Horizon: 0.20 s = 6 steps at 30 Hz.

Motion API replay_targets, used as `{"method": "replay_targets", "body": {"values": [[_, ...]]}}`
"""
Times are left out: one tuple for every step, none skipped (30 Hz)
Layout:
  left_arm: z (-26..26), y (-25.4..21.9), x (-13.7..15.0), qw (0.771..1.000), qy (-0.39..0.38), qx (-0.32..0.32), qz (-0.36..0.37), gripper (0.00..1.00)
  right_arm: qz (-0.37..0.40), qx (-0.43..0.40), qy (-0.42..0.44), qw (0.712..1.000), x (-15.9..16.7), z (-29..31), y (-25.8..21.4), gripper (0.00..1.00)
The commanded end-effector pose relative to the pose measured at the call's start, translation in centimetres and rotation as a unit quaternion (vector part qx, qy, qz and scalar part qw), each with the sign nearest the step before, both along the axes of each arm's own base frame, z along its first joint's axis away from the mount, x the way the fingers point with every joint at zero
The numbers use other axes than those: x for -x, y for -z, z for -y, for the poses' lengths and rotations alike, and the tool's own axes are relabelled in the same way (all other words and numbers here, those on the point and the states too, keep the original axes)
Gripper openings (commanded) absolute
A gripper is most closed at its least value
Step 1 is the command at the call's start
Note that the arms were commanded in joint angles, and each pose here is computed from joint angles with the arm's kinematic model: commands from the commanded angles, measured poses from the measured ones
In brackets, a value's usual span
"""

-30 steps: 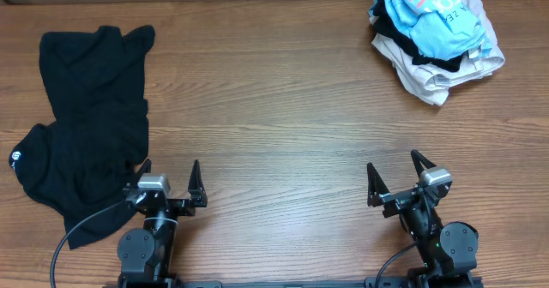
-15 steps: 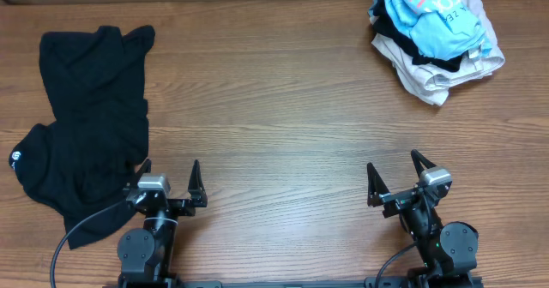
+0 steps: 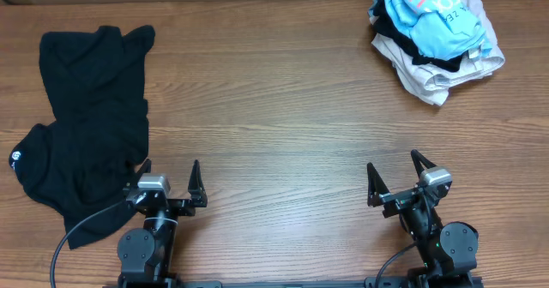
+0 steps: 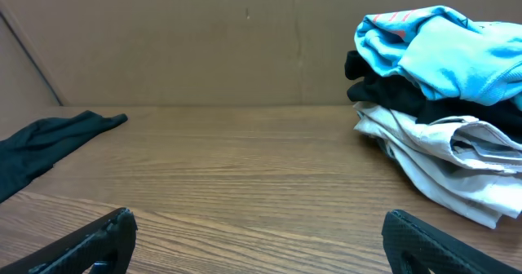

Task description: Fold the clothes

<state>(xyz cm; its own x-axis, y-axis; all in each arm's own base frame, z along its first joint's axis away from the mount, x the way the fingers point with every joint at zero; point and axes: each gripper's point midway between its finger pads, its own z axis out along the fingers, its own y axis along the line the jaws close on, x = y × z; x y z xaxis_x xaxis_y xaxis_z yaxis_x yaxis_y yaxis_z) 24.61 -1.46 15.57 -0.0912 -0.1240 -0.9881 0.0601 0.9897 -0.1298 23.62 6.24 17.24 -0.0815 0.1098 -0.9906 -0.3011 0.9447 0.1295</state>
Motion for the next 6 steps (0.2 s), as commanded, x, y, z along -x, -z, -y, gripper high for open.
{"method": "replay_targets", "body": {"values": [[-0.32,-0.03,0.02,1.0,-0.008,-0.006,0.003,1.0,0.004,-0.003,0.004,1.0,-0.02,0.12,-0.01,1.0],[-0.32,-0.03,0.02,1.0,-0.008,-0.006,0.003,1.0,0.004,-0.003,0.004,1.0,-0.02,0.12,-0.01,1.0],[-0.32,-0.03,0.02,1.0,-0.008,-0.006,0.003,1.0,0.004,-0.003,0.004,1.0,-0.02,0.12,-0.01,1.0],[-0.34,-0.03,0.02,1.0,-0.008,-0.006,0.003,1.0,0.004,-0.003,0.004,1.0,-0.02,0.12,-0.01,1.0],[-0.36,-0.02,0.02,1.0,-0.009,-0.006,0.003,1.0,0.004,-0.003,0.004,1.0,-0.02,0.12,-0.01,1.0],[-0.36,-0.03,0.02,1.0,-0.009,-0.006,0.003,1.0,0.004,-0.003,0.004,1.0,-0.02,0.12,-0.01,1.0]]}}
